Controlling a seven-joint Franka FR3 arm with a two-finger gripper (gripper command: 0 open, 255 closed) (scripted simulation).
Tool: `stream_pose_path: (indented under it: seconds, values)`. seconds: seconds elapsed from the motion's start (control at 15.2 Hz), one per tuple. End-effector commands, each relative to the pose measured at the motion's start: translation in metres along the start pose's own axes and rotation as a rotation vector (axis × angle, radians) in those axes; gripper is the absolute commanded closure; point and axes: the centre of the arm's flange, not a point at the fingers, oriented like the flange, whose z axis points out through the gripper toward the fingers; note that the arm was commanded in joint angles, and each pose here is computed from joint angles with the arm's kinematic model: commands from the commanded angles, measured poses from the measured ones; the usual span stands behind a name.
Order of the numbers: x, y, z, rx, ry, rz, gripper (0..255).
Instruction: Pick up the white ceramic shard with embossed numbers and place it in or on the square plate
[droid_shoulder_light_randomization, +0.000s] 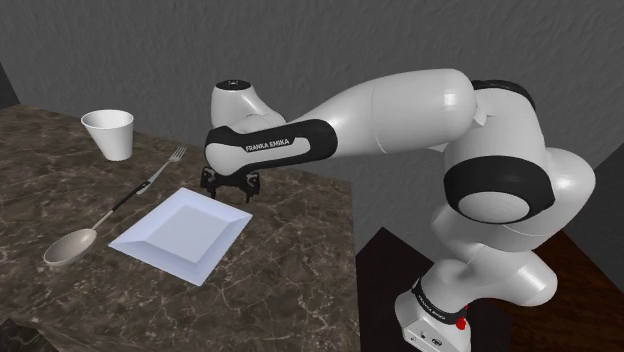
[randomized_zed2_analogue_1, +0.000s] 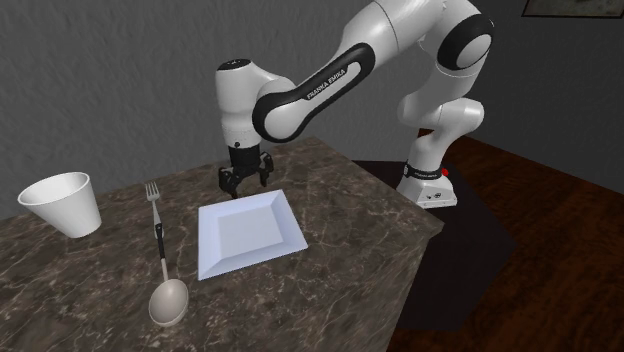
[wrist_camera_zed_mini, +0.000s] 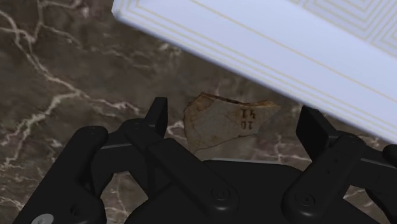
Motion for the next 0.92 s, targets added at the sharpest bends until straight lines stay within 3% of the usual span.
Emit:
stream_pose_path:
  seconds: [0.0, 0.2, 0.26, 0.86]
  values:
    - [-0.0029, 0.0002, 0.0019, -0.003, -0.002, -0.004, 0]
    - [-0.0029, 0.0002, 0.0019, -0.003, -0.002, -0.004, 0]
    - [-0.0029, 0.0001, 0.0017, -0.003, -0.002, -0.004, 255]
    - [-0.0029, 0.0002, 0.0019, -0.003, -0.002, -0.004, 255]
